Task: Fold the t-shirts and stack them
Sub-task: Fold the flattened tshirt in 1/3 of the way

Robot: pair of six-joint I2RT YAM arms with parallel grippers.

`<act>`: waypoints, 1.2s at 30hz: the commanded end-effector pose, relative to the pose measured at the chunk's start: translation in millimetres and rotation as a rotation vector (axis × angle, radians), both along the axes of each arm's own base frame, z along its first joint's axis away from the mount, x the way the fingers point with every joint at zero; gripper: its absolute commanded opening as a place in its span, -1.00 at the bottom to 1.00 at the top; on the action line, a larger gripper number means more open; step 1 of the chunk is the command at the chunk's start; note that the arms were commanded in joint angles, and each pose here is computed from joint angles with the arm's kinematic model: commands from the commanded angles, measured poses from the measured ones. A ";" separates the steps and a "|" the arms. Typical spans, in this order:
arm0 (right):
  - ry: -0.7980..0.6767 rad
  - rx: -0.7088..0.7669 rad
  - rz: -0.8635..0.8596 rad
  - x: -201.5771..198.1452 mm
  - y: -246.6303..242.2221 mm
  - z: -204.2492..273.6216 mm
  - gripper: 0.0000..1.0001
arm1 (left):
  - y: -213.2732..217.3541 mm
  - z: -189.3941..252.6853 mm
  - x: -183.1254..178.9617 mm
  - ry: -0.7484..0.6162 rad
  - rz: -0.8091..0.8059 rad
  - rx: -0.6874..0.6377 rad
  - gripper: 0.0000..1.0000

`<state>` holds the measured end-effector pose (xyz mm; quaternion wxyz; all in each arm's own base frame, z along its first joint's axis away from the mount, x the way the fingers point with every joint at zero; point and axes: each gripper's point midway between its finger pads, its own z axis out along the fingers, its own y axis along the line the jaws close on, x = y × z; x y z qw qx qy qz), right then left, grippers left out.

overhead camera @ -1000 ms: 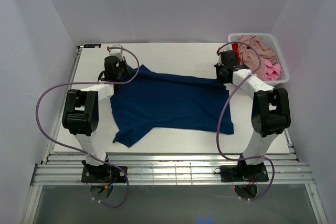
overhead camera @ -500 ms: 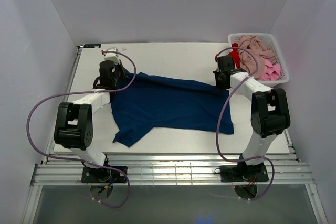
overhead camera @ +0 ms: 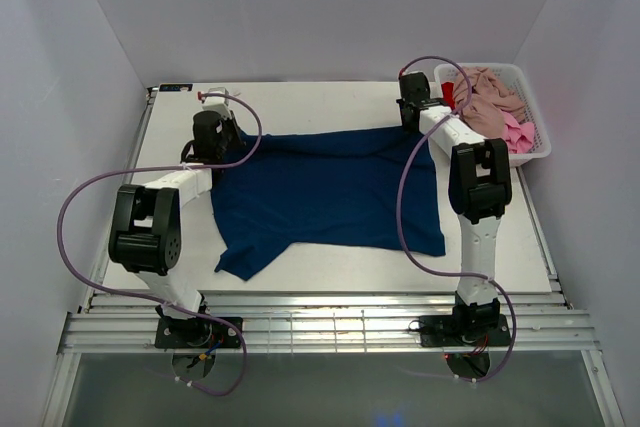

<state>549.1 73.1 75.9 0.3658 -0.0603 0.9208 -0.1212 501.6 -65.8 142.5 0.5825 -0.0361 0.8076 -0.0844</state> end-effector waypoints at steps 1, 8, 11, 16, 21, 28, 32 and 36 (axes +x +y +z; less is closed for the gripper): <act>-0.086 -0.048 -0.033 23.4 -11.8 20.1 -0.85 | -0.2 16.0 7.4 -0.037 -0.005 0.016 -1.00; -0.198 -0.082 -0.022 48.2 -15.5 33.3 -0.85 | -1.7 12.8 8.7 -0.030 -0.010 0.009 -1.00; -0.227 -0.105 -0.015 60.3 -17.6 46.6 -0.85 | -2.0 11.3 8.4 -0.027 -0.011 0.007 -1.00; -0.225 -0.109 -0.006 54.9 -18.4 50.7 -0.85 | -1.0 11.9 7.1 -0.029 -0.007 0.010 -1.00; -0.180 -0.066 0.016 30.6 -14.2 38.0 -0.85 | 1.3 15.1 2.9 -0.034 0.001 0.015 -1.00; -0.066 -0.052 0.033 -13.2 -13.6 20.1 -0.85 | 3.9 15.7 -9.6 -0.030 0.010 0.012 -1.00; -0.028 -0.062 0.027 -40.0 -17.3 11.8 -0.85 | 3.8 17.2 -16.9 -0.030 0.007 0.006 -1.00; -0.006 -0.052 0.015 -58.0 -19.9 14.5 -0.85 | 2.1 9.4 -24.0 -0.001 -0.008 0.007 -1.00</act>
